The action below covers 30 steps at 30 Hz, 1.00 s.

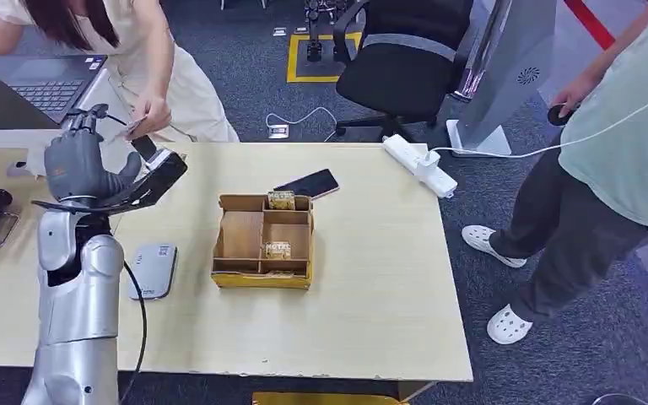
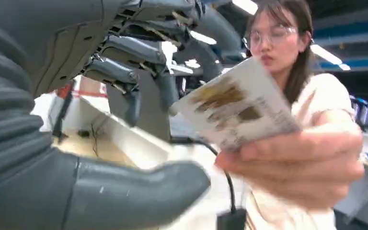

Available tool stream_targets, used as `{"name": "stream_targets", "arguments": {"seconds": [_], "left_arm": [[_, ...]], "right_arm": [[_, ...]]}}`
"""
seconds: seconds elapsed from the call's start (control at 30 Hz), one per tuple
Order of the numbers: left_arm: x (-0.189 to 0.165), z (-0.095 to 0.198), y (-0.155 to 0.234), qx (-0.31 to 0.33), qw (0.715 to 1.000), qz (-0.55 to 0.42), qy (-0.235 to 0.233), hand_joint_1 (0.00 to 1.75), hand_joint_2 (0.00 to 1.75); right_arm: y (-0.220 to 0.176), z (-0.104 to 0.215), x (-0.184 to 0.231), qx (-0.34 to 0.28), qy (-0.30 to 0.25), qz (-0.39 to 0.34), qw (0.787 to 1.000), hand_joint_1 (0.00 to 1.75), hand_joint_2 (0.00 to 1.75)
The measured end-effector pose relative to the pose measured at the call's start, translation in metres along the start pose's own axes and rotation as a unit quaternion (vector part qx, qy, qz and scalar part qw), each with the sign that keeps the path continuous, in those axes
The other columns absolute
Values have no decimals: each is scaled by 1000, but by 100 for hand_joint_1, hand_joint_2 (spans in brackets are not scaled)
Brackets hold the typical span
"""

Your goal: Pass the card to the sensor for recognition and then transmit it.

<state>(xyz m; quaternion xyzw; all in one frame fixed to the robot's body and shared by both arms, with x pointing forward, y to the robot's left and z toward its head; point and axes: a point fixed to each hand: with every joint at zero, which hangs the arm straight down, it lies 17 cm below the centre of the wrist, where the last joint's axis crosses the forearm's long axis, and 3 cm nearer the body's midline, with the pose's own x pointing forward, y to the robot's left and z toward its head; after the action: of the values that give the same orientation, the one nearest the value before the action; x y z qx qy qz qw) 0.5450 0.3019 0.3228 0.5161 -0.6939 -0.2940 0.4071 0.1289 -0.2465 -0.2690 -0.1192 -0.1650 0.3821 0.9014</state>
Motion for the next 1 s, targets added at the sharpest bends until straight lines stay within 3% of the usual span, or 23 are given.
{"name": "stream_targets", "arguments": {"seconds": [0.13,0.63,0.83,1.0], "left_arm": [[-2,3,-11,-29,999,16,-17,0,175],[-9,5,-14,-46,998,19,-27,0,175],[7,36,-52,-158,975,52,-146,0,175],[-13,65,-59,-217,959,29,-181,0,175]], "right_arm": [[0,0,1,0,-2,0,1000,0,0],[0,0,1,-1,-3,0,1000,0,0],[-1,0,-3,-5,-4,-13,1000,0,0],[1,1,-17,-5,5,-16,1000,0,0]]}}
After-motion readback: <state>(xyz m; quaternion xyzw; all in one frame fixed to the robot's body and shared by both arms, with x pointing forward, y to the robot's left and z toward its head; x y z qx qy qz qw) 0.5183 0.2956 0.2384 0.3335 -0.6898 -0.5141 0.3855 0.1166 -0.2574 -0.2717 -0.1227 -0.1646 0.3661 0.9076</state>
